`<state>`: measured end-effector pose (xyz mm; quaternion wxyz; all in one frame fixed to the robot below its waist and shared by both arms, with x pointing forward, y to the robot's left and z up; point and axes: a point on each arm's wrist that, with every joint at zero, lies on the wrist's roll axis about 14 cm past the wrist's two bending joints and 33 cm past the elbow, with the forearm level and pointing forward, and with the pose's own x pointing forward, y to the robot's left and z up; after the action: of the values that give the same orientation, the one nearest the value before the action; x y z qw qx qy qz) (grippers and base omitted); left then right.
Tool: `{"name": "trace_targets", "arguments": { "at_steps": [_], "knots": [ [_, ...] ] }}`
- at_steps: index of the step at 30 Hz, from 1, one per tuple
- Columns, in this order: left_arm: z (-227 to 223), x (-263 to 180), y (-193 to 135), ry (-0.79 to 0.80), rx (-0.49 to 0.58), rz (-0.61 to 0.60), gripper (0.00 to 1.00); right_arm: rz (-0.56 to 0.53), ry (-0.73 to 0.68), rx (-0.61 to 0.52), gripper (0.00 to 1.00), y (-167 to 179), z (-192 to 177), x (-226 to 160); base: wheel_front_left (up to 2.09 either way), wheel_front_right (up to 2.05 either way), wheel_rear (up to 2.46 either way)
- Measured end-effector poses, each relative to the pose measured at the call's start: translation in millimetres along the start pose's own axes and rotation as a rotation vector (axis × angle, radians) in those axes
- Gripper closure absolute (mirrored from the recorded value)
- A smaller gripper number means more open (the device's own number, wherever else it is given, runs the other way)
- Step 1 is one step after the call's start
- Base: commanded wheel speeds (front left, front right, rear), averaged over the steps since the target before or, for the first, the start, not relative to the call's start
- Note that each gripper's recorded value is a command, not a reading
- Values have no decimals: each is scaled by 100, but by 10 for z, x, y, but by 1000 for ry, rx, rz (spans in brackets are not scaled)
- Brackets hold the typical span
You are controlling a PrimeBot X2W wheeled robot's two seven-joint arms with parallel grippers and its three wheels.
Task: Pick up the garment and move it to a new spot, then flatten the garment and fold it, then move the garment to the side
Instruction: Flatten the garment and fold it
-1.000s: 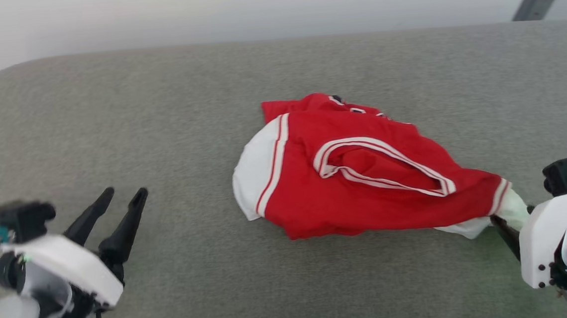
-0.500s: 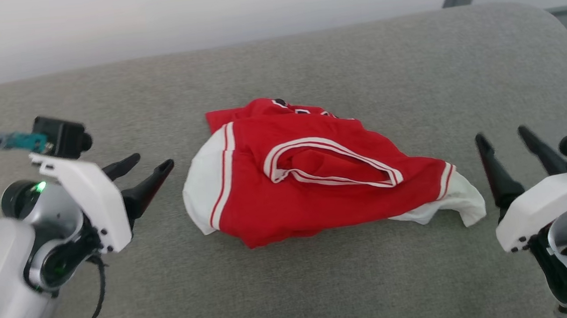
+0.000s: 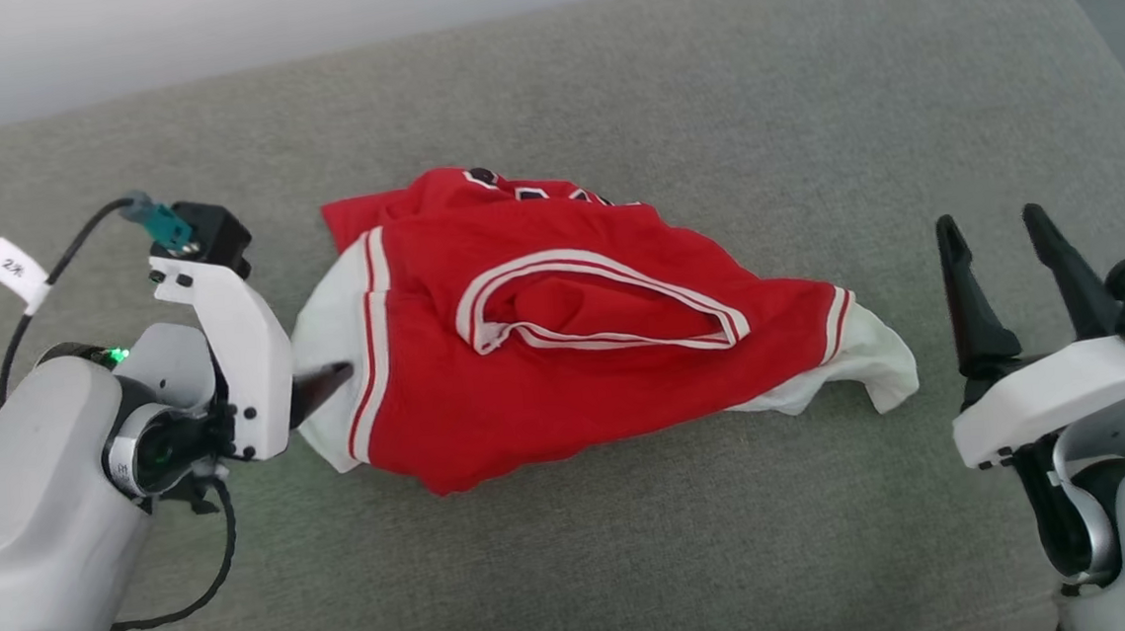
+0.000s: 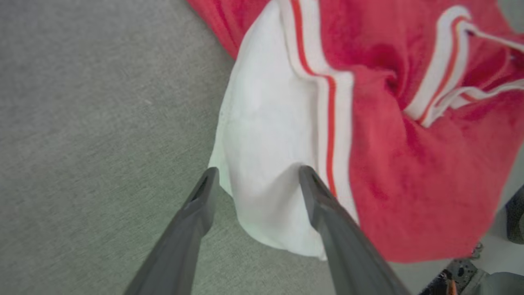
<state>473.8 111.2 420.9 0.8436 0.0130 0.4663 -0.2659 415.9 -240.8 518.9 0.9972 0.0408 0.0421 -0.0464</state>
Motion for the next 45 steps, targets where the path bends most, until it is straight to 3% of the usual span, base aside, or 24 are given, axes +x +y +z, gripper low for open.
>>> {"name": "trace_targets", "arguments": {
  "at_steps": [9, 10, 11, 12, 23, 36, 43, 44, 45],
  "knots": [
    [-177, 432, 111, 142, -33, 14, 0, -14, 19, 40, 0, -53, -186, 84, 0, 0, 0],
    [-192, 462, 113, 153, -32, 9, 7, -14, 17, 46, 0, -55, -192, 98, 0, 0, 0],
    [-196, 486, 121, 160, -33, 9, 80, -13, 18, 46, 0, -54, -203, 113, 0, 0, 0],
    [-195, 504, 128, 164, -35, 7, 100, -12, 21, 47, 0, -48, -220, 125, 0, 0, 0],
    [-159, 303, 331, 104, -69, 41, 100, 8, 4, 51, 0, 34, -203, 256, 0, 0, 0],
    [-370, -669, 1322, -40, -224, 308, 100, 76, -16, 54, 0, 303, -83, 375, 0, 0, 0],
    [-708, -814, 1337, -7, -314, 328, 100, 100, -6, 56, 0, 395, -84, 358, 0, 0, 0],
    [-710, -832, 1325, -10, -310, 329, 65, 104, -4, 56, 0, 406, -84, 352, 0, 0, 0],
    [-701, -849, 1305, -15, -304, 326, 15, 106, -4, 56, 0, 417, -80, 349, 0, 0, 0]
  ]
}}
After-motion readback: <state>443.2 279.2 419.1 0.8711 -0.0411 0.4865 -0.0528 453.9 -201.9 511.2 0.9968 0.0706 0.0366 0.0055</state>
